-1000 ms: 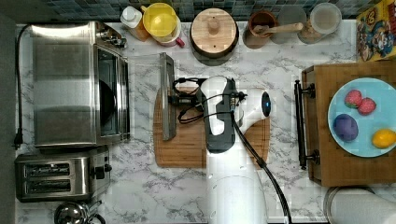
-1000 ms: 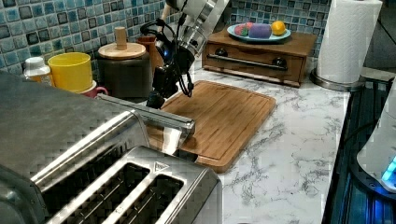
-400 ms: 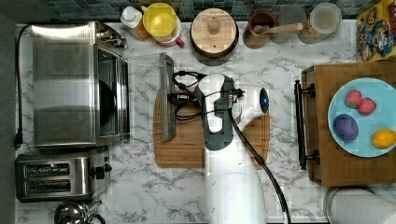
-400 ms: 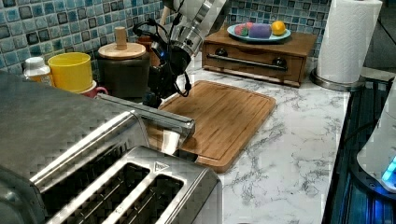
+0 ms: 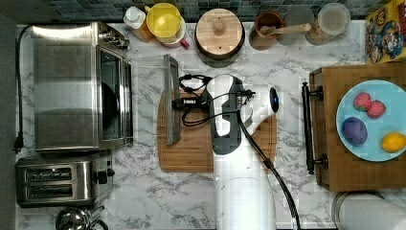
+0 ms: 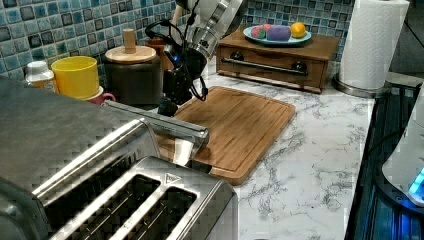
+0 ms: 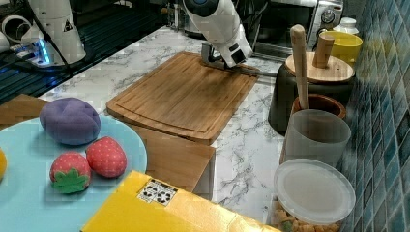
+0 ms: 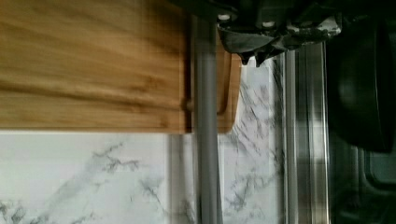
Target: Close the oven.
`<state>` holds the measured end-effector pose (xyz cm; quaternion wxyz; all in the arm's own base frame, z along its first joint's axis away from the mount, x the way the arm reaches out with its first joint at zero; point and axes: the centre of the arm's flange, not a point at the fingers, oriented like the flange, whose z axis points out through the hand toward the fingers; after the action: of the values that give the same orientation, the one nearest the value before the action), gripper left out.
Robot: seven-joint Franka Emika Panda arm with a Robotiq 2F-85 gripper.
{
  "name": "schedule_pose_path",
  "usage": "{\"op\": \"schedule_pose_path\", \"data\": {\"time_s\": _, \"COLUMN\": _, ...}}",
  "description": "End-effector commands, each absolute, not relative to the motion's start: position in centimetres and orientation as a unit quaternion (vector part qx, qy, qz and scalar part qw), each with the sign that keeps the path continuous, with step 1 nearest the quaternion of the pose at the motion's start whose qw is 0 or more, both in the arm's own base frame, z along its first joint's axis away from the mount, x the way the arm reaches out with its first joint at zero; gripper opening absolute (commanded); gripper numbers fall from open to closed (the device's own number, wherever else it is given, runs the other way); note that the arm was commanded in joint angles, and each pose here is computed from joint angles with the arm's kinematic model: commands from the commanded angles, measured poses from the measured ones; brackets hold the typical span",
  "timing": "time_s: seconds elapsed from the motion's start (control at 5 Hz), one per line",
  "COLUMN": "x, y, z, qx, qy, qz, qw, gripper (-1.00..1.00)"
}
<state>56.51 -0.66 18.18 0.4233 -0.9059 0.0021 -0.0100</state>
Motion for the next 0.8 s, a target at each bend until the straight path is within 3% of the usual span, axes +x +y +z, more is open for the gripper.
{"op": "schedule_pose_path", "data": {"time_s": 0.2, "x": 58.3, "y": 13.5, "z": 31.1, "qx": -0.880, "qy": -0.156, "qz": -0.020, "qw": 0.448, "gripper": -1.00}}
{"op": "schedule_pose_path", "data": {"time_s": 0.4, "x": 57.5, "y": 15.9, "z": 33.7, "qx": -0.878, "qy": -0.176, "qz": -0.028, "qw": 0.444, "gripper": -1.00}}
{"op": "schedule_pose_path", "data": {"time_s": 0.6, "x": 56.5, "y": 17.5, "z": 37.0, "qx": -0.883, "qy": -0.188, "qz": -0.058, "qw": 0.425, "gripper": -1.00}}
{"op": "schedule_pose_path", "data": {"time_s": 0.8, "x": 56.0, "y": 20.4, "z": 38.6, "qx": -0.901, "qy": -0.198, "qz": -0.062, "qw": 0.381, "gripper": -1.00}}
